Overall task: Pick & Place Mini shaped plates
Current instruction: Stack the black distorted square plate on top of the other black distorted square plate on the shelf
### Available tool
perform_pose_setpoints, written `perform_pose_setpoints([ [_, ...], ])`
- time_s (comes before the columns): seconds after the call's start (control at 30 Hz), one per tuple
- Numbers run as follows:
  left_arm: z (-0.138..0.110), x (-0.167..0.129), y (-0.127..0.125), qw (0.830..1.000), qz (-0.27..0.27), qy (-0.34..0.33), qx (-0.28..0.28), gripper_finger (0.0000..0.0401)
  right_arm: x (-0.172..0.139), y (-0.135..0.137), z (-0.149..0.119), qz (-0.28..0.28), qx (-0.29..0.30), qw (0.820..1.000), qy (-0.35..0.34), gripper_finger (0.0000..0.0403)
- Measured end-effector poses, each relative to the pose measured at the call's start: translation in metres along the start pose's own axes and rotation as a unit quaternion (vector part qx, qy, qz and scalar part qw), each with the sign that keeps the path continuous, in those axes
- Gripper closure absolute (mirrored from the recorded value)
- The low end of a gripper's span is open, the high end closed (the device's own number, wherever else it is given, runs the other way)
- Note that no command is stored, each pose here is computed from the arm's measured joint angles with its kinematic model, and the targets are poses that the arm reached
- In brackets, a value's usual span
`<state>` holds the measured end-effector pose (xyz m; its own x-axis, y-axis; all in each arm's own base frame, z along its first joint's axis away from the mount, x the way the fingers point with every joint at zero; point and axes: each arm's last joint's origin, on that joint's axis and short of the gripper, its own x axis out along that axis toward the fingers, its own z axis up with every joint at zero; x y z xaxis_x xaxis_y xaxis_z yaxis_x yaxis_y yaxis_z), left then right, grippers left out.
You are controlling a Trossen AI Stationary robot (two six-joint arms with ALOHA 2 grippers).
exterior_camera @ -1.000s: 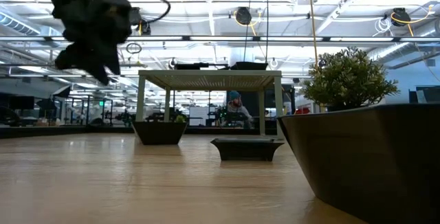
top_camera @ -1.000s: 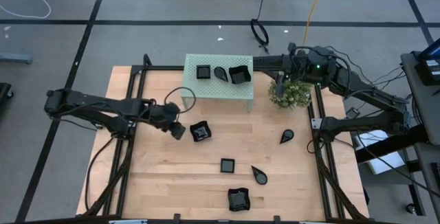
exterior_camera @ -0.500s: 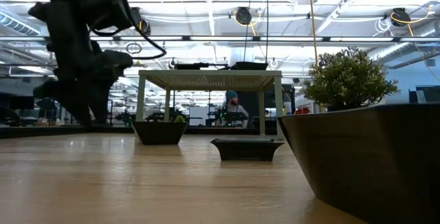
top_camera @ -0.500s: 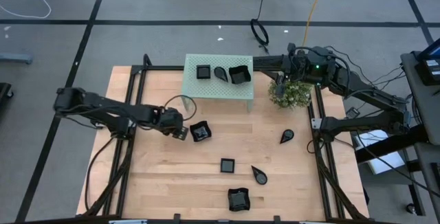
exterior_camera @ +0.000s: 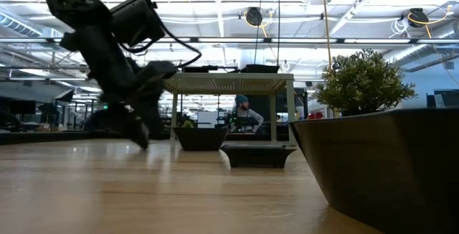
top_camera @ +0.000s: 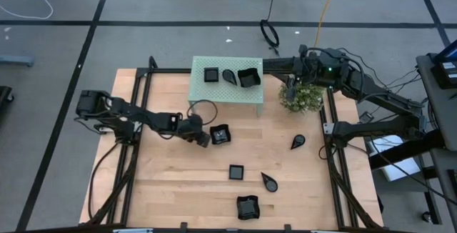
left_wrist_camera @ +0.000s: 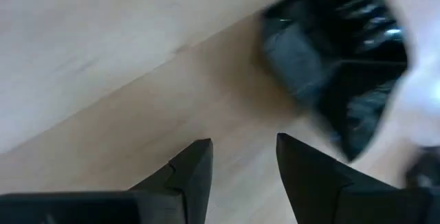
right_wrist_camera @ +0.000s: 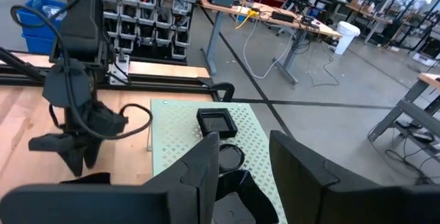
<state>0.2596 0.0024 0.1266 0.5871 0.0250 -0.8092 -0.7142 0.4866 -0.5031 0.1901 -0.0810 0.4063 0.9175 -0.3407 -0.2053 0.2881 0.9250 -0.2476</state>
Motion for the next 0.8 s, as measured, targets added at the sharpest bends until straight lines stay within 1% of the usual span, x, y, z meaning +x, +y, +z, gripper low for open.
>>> perform_pose_setpoints([
  [0.1,0.005,-0.002,-0.007,0.999,-0.042,-0.013,0.026,0.0235,0.003,0.001,-0.003,0.002,0.021,1.0,0.003,0.0287],
  [0.13,0.006,-0.003,-0.009,0.998,-0.054,-0.015,0.029,0.0235,0.005,0.002,-0.007,0.004,0.028,1.0,0.011,0.0287],
  [0.23,0.007,-0.006,-0.009,0.998,-0.062,-0.005,0.029,0.0235,0.016,0.007,-0.024,0.015,0.041,0.998,0.041,0.0287],
  [0.3,0.008,-0.009,-0.013,0.996,-0.084,0.0,0.03,0.0235,0.024,0.014,-0.037,0.026,0.042,0.997,0.055,0.0287],
  [0.37,0.007,-0.014,-0.014,0.995,-0.098,0.016,0.033,0.0235,0.032,0.023,-0.045,0.047,0.039,0.997,0.043,0.0287],
  [0.47,0.005,-0.023,-0.02,0.989,-0.134,0.034,0.041,0.0235,0.048,0.041,-0.056,0.087,0.031,0.996,0.02,0.0287],
  [0.6,0.003,-0.041,-0.031,0.978,-0.192,0.043,0.068,0.0235,0.071,0.069,-0.073,0.134,0.008,0.99,0.042,0.0287],
  [0.8,-0.003,-0.082,-0.045,0.957,-0.272,0.021,0.096,0.0235,0.106,0.114,-0.104,0.206,-0.066,0.971,0.104,0.0287],
])
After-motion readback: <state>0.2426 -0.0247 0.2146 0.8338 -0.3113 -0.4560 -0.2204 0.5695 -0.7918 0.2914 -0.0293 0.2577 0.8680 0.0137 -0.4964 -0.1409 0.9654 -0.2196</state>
